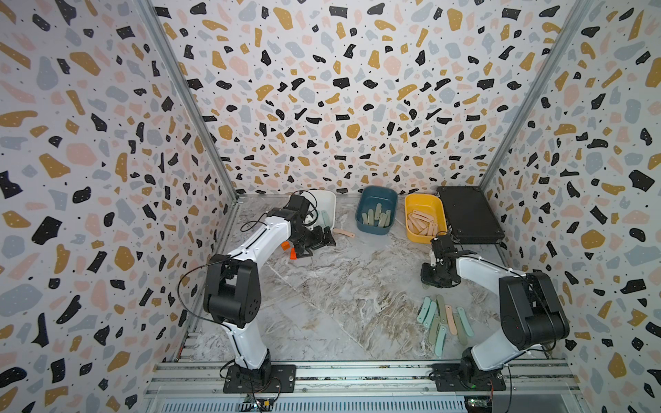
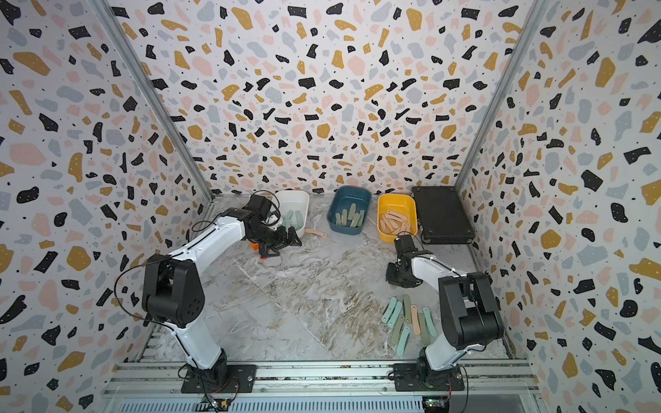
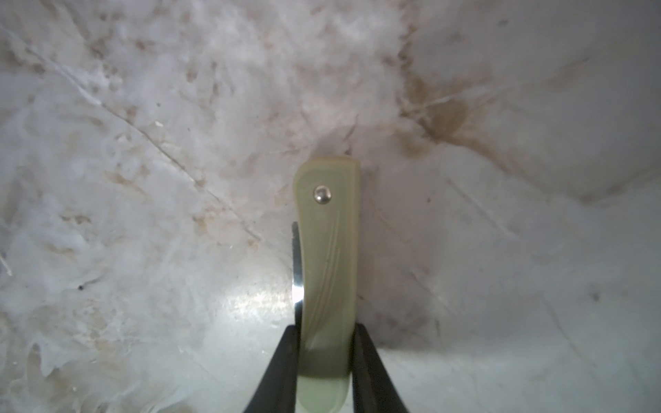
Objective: Place the fruit knives into the storage box by color
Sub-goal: Pick up the fruit knife from the center of the board, then place the fruit knife in the storage box, then move the fruit knife to the center of the board, then pick up the fruit knife from the center of the board, then place the fruit knife in the storage box, then move the fruit knife to the center of the board.
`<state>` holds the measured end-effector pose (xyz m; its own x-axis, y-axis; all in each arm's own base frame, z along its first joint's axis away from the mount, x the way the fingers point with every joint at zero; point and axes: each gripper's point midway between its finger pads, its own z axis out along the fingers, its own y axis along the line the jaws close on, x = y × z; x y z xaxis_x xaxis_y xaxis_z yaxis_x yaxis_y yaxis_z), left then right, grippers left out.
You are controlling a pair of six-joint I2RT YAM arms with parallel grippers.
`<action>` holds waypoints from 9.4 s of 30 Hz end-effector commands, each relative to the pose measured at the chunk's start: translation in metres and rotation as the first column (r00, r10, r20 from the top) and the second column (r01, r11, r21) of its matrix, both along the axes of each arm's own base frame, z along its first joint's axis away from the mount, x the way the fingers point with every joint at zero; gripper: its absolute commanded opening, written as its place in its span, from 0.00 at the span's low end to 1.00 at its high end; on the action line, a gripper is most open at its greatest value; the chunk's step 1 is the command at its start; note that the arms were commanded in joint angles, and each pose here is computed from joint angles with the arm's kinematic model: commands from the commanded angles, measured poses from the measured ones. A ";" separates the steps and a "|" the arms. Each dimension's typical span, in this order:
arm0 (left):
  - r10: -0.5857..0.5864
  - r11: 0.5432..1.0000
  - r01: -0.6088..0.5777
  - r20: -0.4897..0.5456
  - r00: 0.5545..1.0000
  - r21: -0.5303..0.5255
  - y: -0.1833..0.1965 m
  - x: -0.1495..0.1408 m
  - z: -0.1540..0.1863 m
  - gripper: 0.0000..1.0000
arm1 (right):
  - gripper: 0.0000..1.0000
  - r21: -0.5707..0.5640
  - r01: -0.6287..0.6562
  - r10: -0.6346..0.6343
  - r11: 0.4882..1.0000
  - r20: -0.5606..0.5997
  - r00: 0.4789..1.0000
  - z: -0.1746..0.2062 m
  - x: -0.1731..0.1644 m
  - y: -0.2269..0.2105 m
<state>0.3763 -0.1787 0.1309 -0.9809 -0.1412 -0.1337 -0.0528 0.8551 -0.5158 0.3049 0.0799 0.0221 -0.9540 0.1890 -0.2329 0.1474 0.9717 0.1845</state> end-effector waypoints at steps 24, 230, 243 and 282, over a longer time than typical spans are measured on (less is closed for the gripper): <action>0.022 0.997 -0.020 0.029 0.999 -0.069 -0.005 -0.010 0.014 0.99 | 0.11 0.016 -0.112 0.112 0.994 0.001 0.994 0.024 -0.021 0.052; -0.175 0.984 0.175 -0.012 0.984 -0.012 -0.067 -0.044 -0.003 0.99 | 0.18 -0.174 -0.087 0.129 0.981 0.245 0.961 0.122 0.208 0.025; -0.408 0.910 0.407 0.001 0.913 0.080 -0.140 -0.111 0.007 0.99 | 0.64 -0.132 -0.019 0.050 0.991 0.237 0.970 0.144 0.184 -0.003; -0.695 0.708 0.690 -0.024 0.718 0.149 -0.223 -0.195 -0.037 0.99 | 0.74 0.103 0.533 -0.491 0.840 -0.273 0.827 -0.012 -0.146 -0.057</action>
<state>0.1790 -0.3977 0.0794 -0.7818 0.6186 -0.0788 0.6064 0.7246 -0.3276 0.1848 0.0140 0.0299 -0.7360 0.6745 -0.0585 0.6369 0.7190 0.2781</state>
